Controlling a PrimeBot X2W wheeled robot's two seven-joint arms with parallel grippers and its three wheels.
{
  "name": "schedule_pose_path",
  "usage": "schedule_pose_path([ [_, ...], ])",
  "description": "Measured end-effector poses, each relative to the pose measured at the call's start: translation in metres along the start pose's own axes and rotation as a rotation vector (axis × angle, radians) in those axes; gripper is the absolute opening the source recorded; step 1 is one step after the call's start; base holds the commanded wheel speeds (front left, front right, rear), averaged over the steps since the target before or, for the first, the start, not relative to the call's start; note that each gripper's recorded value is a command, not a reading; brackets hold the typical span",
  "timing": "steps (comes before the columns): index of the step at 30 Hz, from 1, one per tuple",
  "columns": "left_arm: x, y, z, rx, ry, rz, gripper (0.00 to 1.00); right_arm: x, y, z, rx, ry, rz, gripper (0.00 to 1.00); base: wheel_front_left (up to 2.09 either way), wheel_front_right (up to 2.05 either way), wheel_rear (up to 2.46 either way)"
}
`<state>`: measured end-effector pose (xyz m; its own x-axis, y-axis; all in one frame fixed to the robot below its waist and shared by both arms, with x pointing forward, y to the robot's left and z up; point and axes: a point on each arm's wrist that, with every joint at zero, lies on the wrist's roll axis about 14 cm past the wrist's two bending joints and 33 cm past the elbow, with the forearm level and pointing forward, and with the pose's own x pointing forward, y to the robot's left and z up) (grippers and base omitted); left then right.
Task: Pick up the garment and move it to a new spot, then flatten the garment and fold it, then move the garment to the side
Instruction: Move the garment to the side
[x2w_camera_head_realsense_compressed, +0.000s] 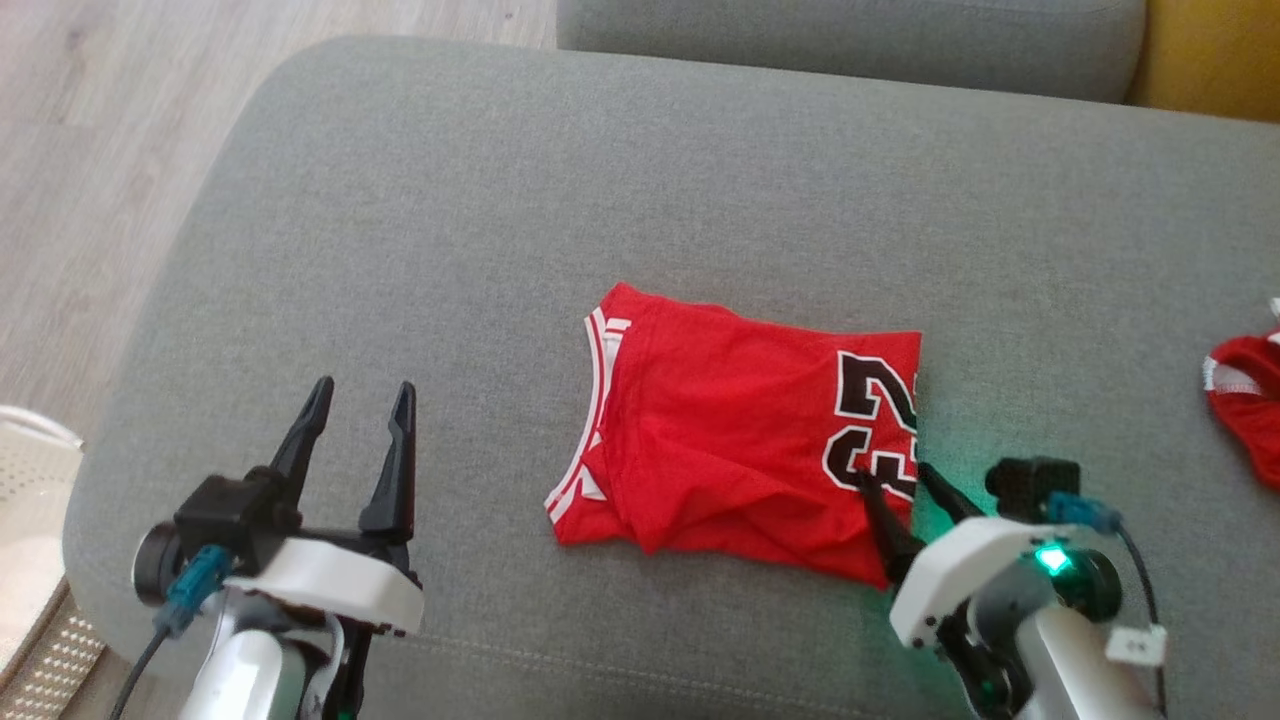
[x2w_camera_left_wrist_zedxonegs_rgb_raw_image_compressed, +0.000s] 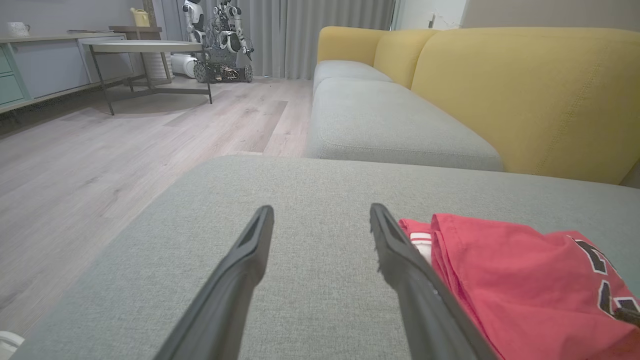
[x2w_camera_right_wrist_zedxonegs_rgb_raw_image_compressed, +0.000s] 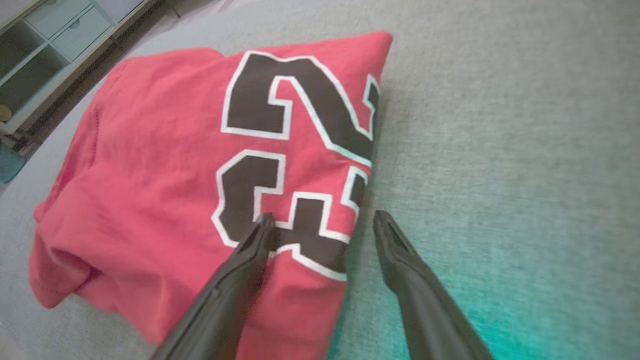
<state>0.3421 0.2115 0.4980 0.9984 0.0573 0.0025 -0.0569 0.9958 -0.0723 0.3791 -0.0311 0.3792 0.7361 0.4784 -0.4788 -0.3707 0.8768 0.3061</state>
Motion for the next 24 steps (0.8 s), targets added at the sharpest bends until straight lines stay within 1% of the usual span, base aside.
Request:
schedule_pose_path([
  [3, 0.003, 0.001, 0.001, 0.004, -0.009, 0.003, 1.00, 0.011, 0.005, -0.005, 0.011, 0.050, 0.022, 1.00, 0.00, 0.00, 0.00],
  [4, 0.004, 0.001, 0.001, 0.004, -0.008, 0.001, 1.00, 0.013, 0.007, -0.004, 0.010, 0.053, 0.027, 0.80, 0.00, 0.00, 0.00],
  [5, 0.005, 0.000, 0.001, 0.004, -0.008, 0.000, 1.00, 0.015, 0.008, -0.003, 0.009, 0.060, 0.033, 0.22, 0.00, 0.00, 0.00],
  [6, 0.007, 0.000, 0.002, 0.005, -0.011, -0.002, 1.00, 0.016, 0.009, -0.002, 0.005, 0.061, 0.035, 0.00, 0.00, 0.00, 0.00],
  [10, 0.011, -0.003, 0.002, 0.006, -0.015, -0.007, 1.00, 0.019, 0.004, 0.003, -0.009, 0.056, 0.032, 0.00, 0.00, 0.00, 0.00],
  [15, 0.017, -0.012, -0.001, 0.003, -0.008, -0.036, 1.00, 0.014, -0.017, 0.017, -0.036, 0.014, -0.006, 0.00, 0.00, 0.00, 0.00],
  [19, 0.025, -0.025, -0.003, -0.003, -0.011, -0.078, 1.00, 0.000, -0.056, 0.036, -0.077, -0.029, -0.086, 0.00, 0.00, 0.00, 0.00],
  [21, 0.030, -0.034, -0.003, -0.007, -0.012, -0.104, 1.00, -0.010, -0.083, 0.047, -0.096, -0.045, -0.146, 0.00, 0.00, 0.00, 0.00],
  [24, 0.039, -0.047, -0.005, -0.009, -0.010, -0.147, 1.00, -0.029, -0.126, 0.075, -0.133, -0.096, -0.244, 0.00, 0.00, 0.00, 0.00],
])
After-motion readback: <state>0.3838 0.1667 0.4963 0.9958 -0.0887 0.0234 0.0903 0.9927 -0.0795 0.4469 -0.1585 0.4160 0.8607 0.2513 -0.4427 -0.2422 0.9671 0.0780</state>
